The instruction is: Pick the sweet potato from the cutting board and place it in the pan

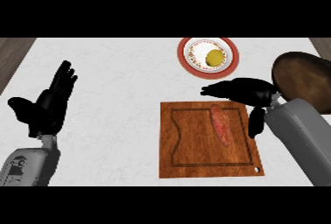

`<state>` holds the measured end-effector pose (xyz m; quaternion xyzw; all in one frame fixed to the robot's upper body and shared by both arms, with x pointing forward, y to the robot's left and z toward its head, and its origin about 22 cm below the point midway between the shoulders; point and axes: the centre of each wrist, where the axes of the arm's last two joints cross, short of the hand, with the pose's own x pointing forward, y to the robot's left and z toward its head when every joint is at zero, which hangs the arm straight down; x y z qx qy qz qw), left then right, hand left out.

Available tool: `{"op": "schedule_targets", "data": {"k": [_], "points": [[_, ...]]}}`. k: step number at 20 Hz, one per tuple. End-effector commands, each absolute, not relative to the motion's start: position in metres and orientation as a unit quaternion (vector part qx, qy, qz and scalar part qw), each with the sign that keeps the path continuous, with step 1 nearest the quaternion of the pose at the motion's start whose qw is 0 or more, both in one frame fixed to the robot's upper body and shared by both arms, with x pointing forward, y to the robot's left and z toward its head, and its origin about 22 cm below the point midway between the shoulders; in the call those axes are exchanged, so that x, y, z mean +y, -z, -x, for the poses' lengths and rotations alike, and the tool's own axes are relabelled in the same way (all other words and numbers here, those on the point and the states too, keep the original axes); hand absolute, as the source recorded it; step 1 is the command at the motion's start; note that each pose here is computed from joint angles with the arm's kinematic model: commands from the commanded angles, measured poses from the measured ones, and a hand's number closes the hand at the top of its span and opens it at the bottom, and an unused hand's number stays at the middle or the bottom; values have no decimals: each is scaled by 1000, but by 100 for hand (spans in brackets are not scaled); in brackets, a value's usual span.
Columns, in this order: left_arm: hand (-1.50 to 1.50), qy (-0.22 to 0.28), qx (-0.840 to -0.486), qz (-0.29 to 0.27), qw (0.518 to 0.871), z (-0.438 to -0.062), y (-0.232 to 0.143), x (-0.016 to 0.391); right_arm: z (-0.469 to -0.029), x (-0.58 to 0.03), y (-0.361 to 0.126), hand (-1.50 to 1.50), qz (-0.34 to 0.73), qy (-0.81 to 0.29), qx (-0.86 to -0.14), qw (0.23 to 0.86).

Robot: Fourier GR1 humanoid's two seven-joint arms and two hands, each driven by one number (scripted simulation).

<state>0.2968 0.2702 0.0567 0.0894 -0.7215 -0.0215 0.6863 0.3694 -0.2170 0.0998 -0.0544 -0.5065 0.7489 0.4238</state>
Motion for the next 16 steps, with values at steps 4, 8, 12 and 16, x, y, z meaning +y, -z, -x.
{"op": "schedule_targets", "data": {"k": [4, 8, 12, 16], "points": [[0, 26, -725, -85, 683, -299, -59, 277, -370, -195, -79, -150, 54, -764, -481, 427], [0, 25, -721, -84, 687, -313, -60, 255, -368, -207, -76, -150, 62, -763, -489, 418], [0, 16, -721, -93, 686, -301, -46, 273, -374, -199, -68, -150, 68, -781, -469, 407], [0, 23, -716, -96, 691, -286, -46, 276, -358, -193, -48, -150, 64, -794, -445, 410]]}}
